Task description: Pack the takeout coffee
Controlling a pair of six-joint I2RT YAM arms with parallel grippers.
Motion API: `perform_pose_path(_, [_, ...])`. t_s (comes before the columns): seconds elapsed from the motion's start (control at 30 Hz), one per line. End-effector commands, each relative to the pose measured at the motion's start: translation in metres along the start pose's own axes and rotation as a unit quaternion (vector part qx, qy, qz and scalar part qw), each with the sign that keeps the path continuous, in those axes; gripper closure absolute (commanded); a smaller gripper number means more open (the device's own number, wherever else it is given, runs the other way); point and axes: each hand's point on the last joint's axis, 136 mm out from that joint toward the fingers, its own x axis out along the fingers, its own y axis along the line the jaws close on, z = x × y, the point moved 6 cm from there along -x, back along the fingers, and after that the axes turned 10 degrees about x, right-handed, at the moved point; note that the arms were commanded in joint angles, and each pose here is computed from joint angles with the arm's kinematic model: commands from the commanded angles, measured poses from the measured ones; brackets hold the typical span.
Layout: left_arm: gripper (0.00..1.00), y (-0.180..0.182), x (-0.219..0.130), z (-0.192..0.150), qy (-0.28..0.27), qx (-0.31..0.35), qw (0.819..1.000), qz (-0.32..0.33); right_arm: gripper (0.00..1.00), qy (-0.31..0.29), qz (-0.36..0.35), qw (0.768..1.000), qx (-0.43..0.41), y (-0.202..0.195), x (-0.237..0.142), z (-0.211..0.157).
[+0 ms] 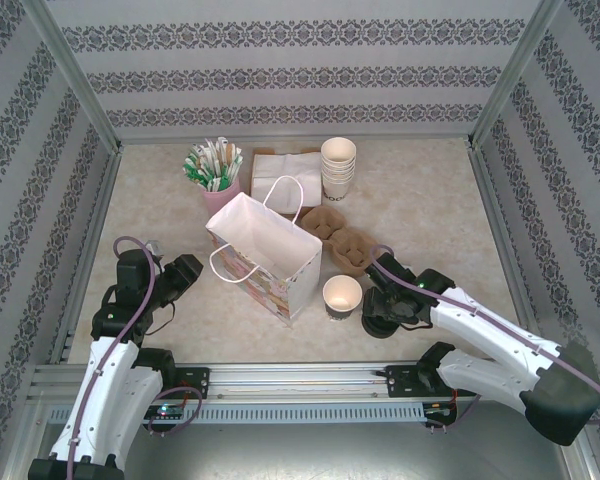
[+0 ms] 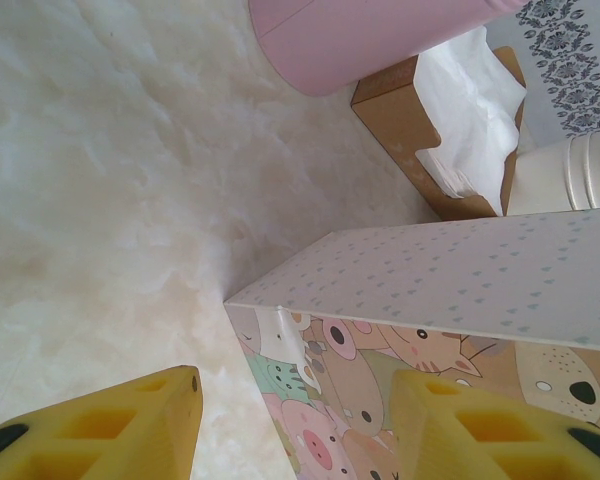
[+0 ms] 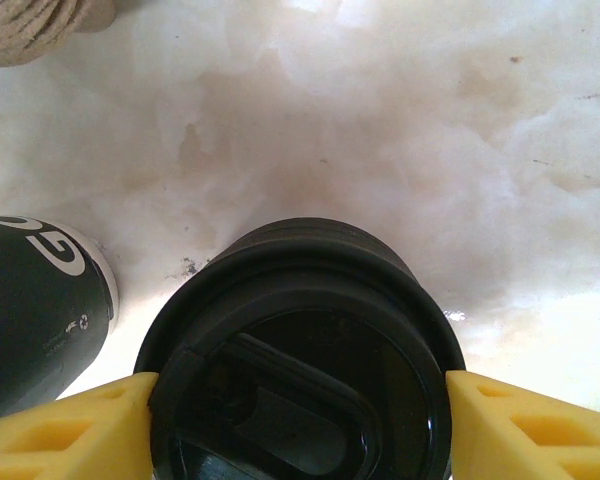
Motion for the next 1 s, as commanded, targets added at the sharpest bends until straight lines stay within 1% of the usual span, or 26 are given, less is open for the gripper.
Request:
perform_pose_path(0.0, [0.47,0.004,0.0,-0.003,0.007,0.001,1.0,0.007,0.32,-0.007,-0.009,1.0,-0.001,-0.005,-0.01,0.002])
perform_pose_path(0.3, [0.47,0.004,0.001,-0.003,0.005,0.002,1.0,0.008,0.32,-0.029,0.021,0.999,-0.001,0.004,-0.042,0.013])
perform_pose_path(0.53, [0.46,0.005,0.001,-0.003,0.005,0.005,1.0,0.009,0.32,-0.058,0.037,0.997,-0.022,0.014,-0.079,0.025])
perform_pose_path(0.67, [0.47,0.005,0.001,-0.002,0.004,0.007,1.0,0.009,0.32,-0.078,0.052,0.995,-0.042,0.026,-0.098,0.029])
perform_pose_path(0.8, [0.47,0.005,0.001,-0.003,0.005,0.008,1.0,0.01,0.32,-0.082,0.076,0.991,-0.076,0.052,-0.104,0.025])
perform_pose_path(0.97, [0.47,0.006,0.0,-0.004,0.007,0.009,1.0,0.012,0.32,-0.077,0.08,0.987,-0.114,0.078,-0.095,0.018])
